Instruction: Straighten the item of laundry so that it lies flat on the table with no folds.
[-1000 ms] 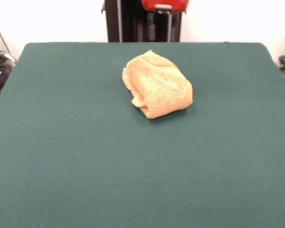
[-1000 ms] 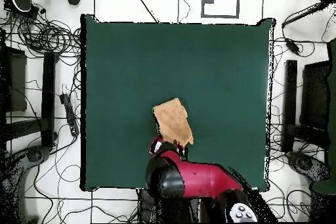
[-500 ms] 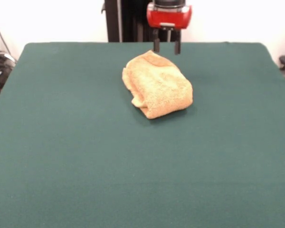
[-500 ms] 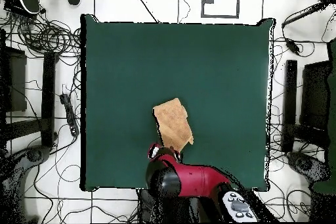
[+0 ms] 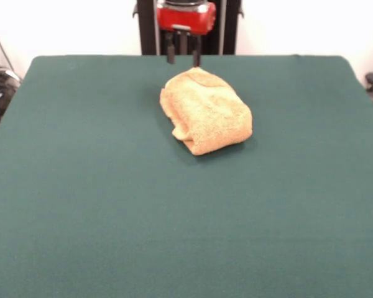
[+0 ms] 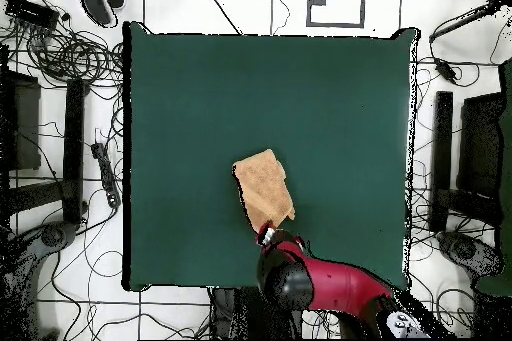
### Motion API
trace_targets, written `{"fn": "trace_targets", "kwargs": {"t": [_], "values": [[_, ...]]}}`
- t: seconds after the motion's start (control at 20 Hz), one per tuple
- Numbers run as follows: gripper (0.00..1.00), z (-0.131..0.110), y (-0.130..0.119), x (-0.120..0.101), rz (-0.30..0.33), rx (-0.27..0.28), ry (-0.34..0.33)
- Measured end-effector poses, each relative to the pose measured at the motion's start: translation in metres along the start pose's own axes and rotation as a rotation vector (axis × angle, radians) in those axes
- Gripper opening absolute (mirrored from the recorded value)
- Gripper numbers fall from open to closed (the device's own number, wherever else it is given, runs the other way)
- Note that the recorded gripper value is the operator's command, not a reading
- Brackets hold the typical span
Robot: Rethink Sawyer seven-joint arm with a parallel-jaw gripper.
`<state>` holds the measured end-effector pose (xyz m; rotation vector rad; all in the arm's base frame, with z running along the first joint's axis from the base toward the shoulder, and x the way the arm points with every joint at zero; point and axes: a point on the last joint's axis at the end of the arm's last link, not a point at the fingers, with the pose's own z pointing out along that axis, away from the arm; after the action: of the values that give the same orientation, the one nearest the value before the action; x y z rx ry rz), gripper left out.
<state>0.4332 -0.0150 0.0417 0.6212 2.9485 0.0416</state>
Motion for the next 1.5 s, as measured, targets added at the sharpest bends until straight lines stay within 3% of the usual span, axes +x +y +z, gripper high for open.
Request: {"fn": "trace_targets", "kwargs": {"t": [0.25, 1.0, 1.5], "values": [[1.0, 0.0, -0.011, 0.002, 0.007, 0.014, 0.003], [1.0, 0.034, 0.002, 0.052, -0.041, 0.021, 0.089], [1.0, 0.071, -0.002, 0.082, -0.026, 0.0, 0.129]]}}
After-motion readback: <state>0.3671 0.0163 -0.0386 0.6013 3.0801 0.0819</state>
